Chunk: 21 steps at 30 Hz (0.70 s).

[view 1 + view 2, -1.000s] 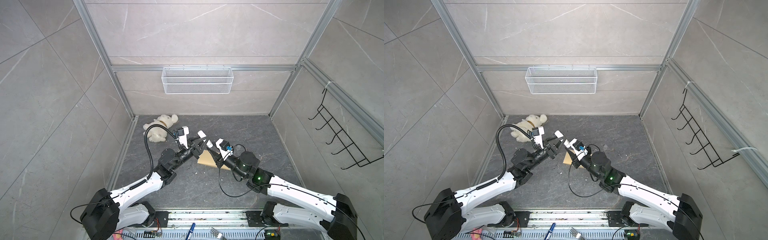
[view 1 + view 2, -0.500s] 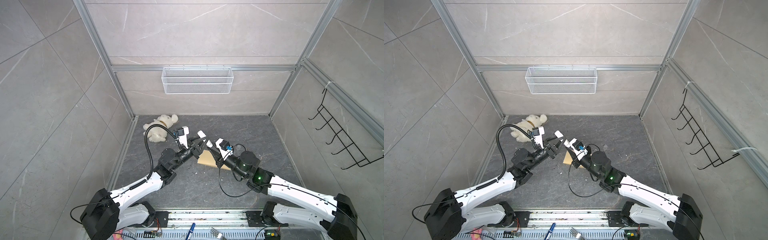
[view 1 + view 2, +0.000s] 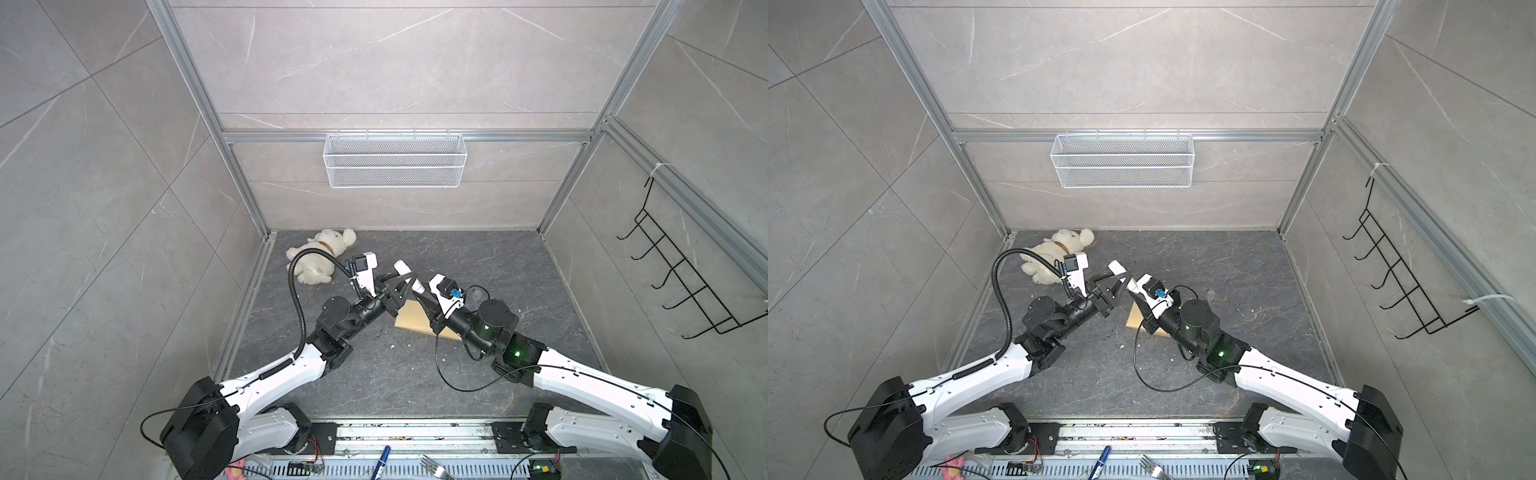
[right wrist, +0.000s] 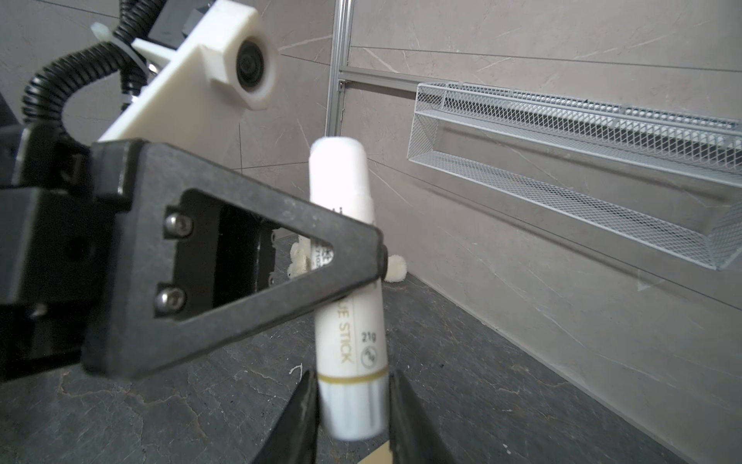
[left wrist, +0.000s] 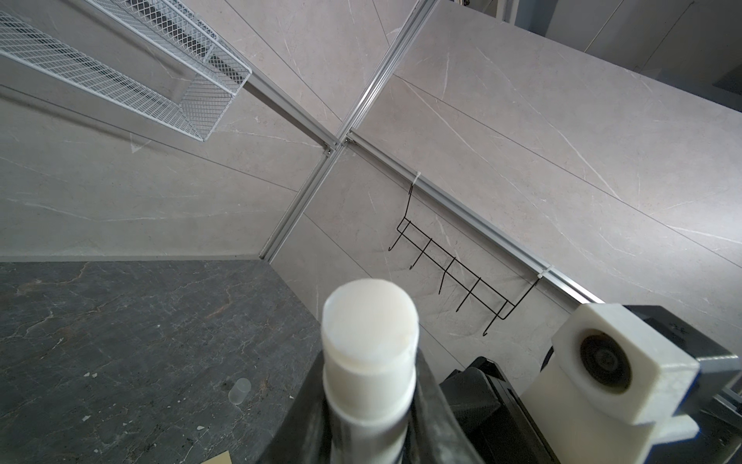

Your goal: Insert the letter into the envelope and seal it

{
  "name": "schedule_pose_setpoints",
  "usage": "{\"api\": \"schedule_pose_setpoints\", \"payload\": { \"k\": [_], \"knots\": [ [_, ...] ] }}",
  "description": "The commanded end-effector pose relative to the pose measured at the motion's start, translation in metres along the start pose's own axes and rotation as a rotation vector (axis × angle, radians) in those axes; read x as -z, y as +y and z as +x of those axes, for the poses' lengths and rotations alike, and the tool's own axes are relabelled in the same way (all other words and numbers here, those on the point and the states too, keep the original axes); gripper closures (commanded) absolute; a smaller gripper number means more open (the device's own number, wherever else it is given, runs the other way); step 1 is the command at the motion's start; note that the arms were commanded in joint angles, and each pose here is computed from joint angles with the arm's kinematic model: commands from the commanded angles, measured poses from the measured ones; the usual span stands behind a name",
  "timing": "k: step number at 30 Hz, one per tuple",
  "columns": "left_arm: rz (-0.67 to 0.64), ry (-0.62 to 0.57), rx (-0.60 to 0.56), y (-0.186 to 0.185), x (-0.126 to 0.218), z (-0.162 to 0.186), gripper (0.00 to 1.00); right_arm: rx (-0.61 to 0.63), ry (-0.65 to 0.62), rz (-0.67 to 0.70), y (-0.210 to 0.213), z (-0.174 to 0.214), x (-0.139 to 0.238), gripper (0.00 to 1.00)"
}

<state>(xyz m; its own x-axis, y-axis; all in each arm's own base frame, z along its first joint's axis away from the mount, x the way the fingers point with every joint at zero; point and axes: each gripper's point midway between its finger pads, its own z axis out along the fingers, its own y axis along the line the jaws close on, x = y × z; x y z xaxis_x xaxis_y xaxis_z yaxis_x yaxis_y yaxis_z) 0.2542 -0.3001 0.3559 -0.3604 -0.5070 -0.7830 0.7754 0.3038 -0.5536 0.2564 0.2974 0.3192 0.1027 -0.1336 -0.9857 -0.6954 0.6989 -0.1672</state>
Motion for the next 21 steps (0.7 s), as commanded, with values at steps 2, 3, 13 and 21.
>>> {"api": "schedule_pose_setpoints", "payload": {
  "k": [2,3,13,21],
  "knots": [
    [0.065,-0.052,-0.035,-0.021,-0.002,-0.02,1.0,0.012,-0.018,0.018,-0.005,-0.013,-0.003,0.79],
    [0.066,-0.051,-0.035,-0.021,-0.002,-0.02,1.0,0.012,-0.018,0.019,-0.005,-0.013,-0.003,0.82],
    [0.129,-0.02,-0.077,-0.033,-0.002,-0.015,1.0,-0.02,-0.04,-0.106,0.012,-0.02,0.005,0.99],
    [0.301,0.03,-0.171,-0.067,0.011,-0.009,1.0,-0.316,-0.069,-0.409,0.0,-0.038,0.03,1.0]
  ]
}}
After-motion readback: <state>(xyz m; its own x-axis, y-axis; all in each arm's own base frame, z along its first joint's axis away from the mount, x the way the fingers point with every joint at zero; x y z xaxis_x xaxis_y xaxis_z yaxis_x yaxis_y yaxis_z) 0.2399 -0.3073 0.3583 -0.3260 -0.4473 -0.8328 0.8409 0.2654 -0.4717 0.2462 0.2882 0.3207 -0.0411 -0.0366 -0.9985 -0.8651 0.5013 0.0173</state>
